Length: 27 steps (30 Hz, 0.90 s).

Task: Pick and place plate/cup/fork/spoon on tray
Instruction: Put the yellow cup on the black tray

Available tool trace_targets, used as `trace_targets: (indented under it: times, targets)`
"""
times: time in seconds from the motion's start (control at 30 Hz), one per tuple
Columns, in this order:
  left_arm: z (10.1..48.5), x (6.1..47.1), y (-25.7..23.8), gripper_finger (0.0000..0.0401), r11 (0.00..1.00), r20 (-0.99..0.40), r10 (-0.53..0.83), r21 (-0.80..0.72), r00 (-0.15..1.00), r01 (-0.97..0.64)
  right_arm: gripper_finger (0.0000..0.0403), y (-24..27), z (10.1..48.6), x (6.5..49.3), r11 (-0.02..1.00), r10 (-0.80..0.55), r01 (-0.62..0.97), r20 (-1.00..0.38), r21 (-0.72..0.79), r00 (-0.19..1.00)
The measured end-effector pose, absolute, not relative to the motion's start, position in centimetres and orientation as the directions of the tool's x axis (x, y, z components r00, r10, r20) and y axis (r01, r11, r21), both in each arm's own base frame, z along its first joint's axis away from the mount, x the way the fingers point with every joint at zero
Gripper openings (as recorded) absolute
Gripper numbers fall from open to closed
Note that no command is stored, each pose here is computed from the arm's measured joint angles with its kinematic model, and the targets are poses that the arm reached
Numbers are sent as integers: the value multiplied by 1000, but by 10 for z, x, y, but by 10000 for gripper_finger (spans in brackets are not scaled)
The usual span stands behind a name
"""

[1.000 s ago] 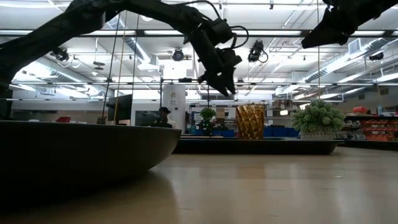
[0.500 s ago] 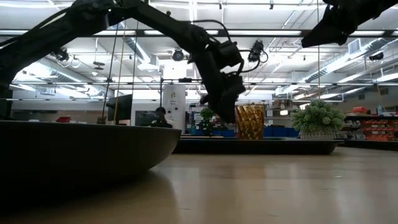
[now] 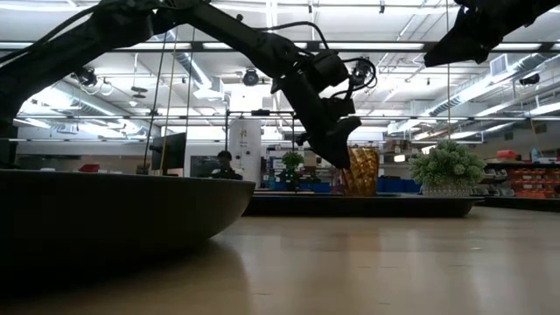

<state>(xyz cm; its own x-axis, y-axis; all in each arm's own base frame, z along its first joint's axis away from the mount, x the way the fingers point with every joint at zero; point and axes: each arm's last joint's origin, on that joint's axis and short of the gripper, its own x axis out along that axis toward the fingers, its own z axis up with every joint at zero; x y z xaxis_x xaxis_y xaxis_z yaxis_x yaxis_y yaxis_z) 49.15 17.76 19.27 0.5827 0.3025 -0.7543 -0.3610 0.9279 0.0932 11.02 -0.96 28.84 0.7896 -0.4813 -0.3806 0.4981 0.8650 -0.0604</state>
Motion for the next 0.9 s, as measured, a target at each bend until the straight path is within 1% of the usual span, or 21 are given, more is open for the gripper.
trace_targets:
  times: [0.17,0.63,0.77,0.9]
  targets:
    - [193,492,179,139,921,-750,305,74,587,-383,116,-9,288,110,870,-473,490,-382,-56,794]
    - [197,496,179,101,929,-707,286,39,646,-368,116,-9,290,111,878,-458,477,-370,-46,808]
    - [199,498,179,98,932,-691,281,30,666,-362,116,-9,290,111,878,-458,477,-370,-47,808]
    - [198,497,179,98,931,-704,278,31,654,-362,116,-9,290,111,878,-458,476,-370,-46,808]
